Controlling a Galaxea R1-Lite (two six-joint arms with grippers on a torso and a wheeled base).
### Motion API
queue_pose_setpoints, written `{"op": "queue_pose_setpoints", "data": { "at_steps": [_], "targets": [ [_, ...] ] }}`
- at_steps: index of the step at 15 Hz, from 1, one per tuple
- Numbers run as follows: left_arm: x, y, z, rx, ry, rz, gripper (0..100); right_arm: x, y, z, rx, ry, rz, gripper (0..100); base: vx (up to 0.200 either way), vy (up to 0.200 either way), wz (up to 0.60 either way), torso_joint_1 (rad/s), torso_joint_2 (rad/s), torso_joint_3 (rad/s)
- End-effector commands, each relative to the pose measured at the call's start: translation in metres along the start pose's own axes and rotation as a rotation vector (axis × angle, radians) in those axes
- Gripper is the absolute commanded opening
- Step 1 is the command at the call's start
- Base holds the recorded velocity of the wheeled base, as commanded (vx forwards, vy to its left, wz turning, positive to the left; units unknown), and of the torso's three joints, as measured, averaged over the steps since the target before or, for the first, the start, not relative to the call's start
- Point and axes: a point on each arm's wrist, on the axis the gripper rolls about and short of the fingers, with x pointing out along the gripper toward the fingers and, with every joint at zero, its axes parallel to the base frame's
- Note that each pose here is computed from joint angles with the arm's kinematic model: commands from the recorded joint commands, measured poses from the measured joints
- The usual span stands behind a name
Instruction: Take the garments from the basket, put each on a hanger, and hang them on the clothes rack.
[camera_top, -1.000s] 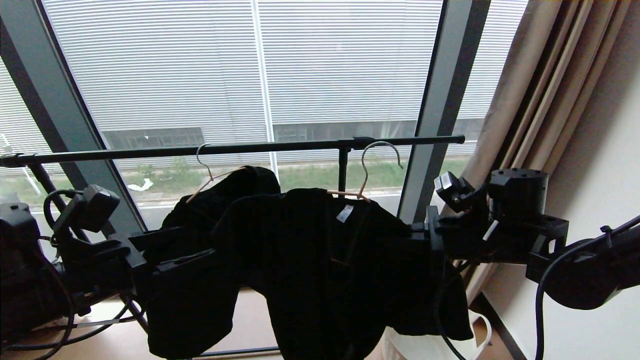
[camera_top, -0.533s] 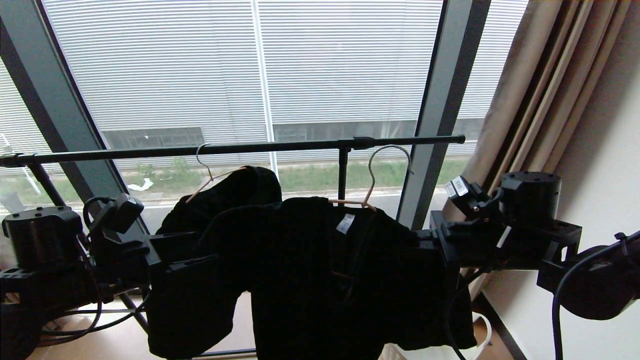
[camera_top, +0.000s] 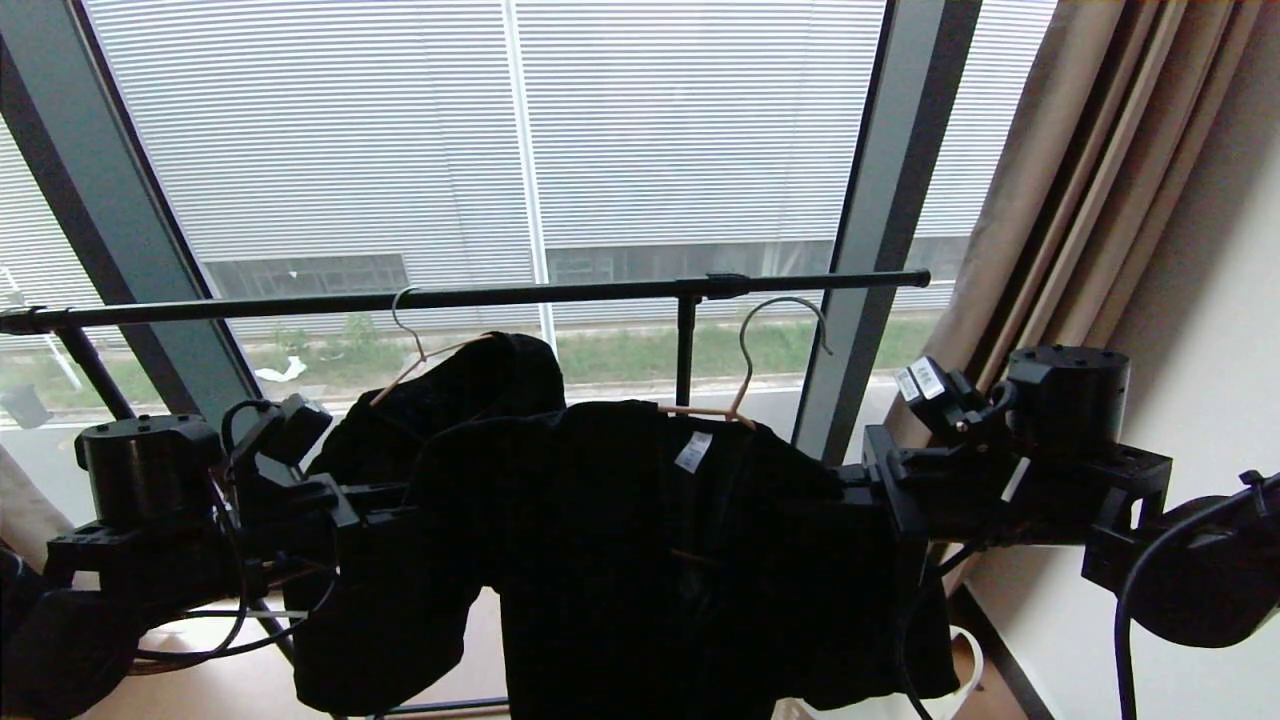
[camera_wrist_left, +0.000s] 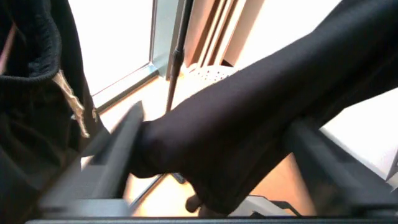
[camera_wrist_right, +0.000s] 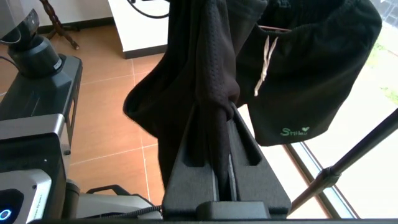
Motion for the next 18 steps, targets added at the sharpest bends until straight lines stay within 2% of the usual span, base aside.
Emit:
{"op": "queue_pose_setpoints", "data": {
  "at_steps": [1,5,10,15,18],
  "targets": [
    [-0.003,-0.003,-0.001,-0.003,0.002,0.001,0,0.001,-0.001,-0.001,0.002,0.001,0.001,0,0.0,0.0,0.0,0.0,0.0,0.0],
    [-0.03,-0.005,-0.014,-0.047,0.002,0.071,0,-0.002,-0.005,0.001,-0.003,-0.006,-0.015,0,0.0,0.0,0.0,0.0,0.0,0.0],
    [-0.052,-0.007,-0.031,-0.058,-0.025,0.143,0,-0.009,-0.01,0.005,-0.02,-0.021,-0.043,0,0.0,0.0,0.0,0.0,0.0,0.0],
    [-0.055,-0.01,-0.037,-0.077,-0.014,0.147,0,-0.012,-0.012,0.006,-0.021,-0.024,-0.053,0,0.0,0.0,0.0,0.0,0.0,0.0],
    [-0.055,-0.012,-0.036,-0.051,-0.025,0.133,0,-0.011,-0.012,0.005,-0.02,-0.023,-0.053,0,0.0,0.0,0.0,0.0,0.0,0.0]
  ]
}}
